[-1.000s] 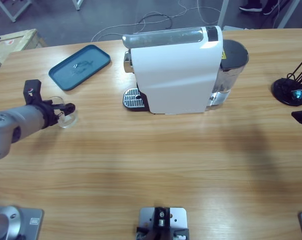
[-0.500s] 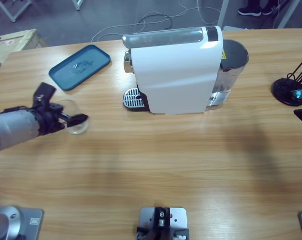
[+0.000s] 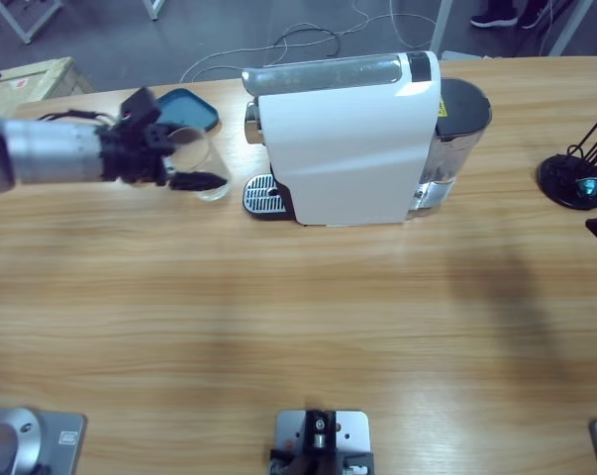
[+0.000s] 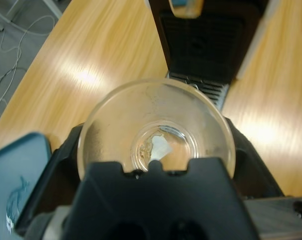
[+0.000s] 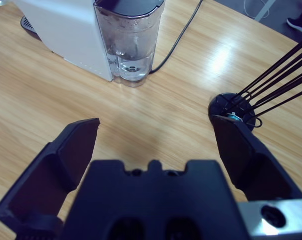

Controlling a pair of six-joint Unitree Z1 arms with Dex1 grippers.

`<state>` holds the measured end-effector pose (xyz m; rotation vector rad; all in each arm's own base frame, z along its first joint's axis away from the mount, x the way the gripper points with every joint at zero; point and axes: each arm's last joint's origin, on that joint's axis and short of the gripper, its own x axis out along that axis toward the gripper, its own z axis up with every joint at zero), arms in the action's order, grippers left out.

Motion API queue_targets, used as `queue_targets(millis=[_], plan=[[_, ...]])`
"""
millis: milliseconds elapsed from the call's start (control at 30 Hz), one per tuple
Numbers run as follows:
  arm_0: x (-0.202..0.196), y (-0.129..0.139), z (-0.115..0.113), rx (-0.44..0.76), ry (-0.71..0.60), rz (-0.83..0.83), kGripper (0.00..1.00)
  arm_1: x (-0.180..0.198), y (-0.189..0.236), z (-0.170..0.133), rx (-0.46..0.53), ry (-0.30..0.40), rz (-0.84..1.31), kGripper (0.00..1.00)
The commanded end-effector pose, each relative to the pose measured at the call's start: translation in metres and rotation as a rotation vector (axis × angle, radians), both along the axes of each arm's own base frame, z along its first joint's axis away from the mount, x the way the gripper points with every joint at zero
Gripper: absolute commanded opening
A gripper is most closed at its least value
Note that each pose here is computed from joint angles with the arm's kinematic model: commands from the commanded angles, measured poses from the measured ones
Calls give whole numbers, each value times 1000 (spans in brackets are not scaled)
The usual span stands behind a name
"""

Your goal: Pour coffee

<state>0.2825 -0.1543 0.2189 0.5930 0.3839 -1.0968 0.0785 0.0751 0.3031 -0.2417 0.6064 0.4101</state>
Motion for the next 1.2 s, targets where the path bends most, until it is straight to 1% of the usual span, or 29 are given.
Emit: queue_targets(millis=[33, 133, 567, 600, 633, 667, 700, 733, 767, 800, 833, 933, 1033, 1200], plan=[[16, -48, -36, 22, 57, -140, 0, -3, -3, -5, -23, 4, 1, 1000], [16, -56, -38, 18, 54, -171, 0, -2, -3, -5, -25, 4, -1, 1000], [20, -68, -44, 19, 80, -194, 0, -2, -4, -6, -25, 1, -3, 1000], [21, -68, -44, 23, 78, -188, 167, -2, -4, -6, -25, 1, -3, 1000], [21, -69, -44, 27, 75, -185, 532, -2, -4, -6, -24, 1, -3, 1000], [21, -69, -45, 28, 76, -183, 777, -2, -4, -6, -24, 0, -3, 1000], [21, -69, -46, 31, 78, -178, 830, -2, -4, -6, -23, 0, -3, 1000], [20, -68, -45, 29, 74, -176, 831, -3, -4, -6, -22, 0, -3, 1000], [20, -68, -45, 27, 74, -176, 874, -2, -4, -6, -23, 0, -3, 1000], [20, -67, -45, 24, 77, -175, 943, -2, -4, -6, -24, 1, -3, 1000], [21, -66, -45, 22, 81, -169, 980, -2, -4, -6, -24, 0, -3, 1000], [20, -63, -43, 16, 87, -157, 982, -2, -4, -6, -25, 1, -3, 1000], [18, -50, -37, 3, 85, -126, 982, -2, -3, -7, -24, 2, -4, 996], [3, -16, -11, -44, 53, -72, 982, -2, -3, -7, -24, 3, -5, 996]])
